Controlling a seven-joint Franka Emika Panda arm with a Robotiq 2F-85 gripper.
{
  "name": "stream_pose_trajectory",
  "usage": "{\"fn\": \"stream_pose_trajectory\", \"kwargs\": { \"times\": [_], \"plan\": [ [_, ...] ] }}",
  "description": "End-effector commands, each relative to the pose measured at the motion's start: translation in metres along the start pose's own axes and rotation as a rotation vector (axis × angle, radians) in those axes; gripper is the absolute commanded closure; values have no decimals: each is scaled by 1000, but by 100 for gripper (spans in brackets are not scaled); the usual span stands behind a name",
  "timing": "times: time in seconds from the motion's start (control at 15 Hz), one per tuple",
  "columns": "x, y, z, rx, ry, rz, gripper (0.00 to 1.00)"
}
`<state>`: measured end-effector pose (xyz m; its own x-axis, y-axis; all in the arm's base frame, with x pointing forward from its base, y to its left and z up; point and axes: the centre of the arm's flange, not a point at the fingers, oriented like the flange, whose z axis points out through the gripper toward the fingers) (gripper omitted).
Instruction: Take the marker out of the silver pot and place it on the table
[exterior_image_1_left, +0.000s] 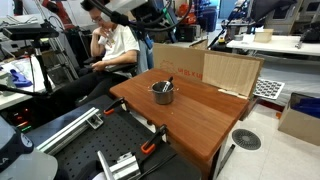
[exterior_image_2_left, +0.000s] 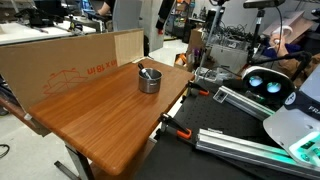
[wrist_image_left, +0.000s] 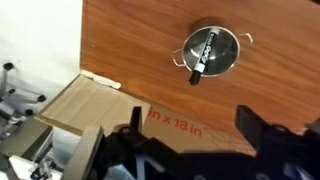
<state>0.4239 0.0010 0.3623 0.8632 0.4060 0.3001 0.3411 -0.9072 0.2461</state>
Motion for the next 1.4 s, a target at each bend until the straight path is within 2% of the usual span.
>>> {"fn": "stream_pose_trajectory", "kwargs": {
  "times": [0.0, 0.27, 0.53, 0.87, 1.33],
  "plan": [
    [20, 22, 44, 185, 2, -37, 0],
    [42, 24, 79, 338, -73, -66, 0],
    [57, 40, 100, 395, -175, -81, 0],
    [63, 42, 131, 392, -299, -92, 0],
    [73, 21, 161, 350, -446, -133, 0]
  ]
}}
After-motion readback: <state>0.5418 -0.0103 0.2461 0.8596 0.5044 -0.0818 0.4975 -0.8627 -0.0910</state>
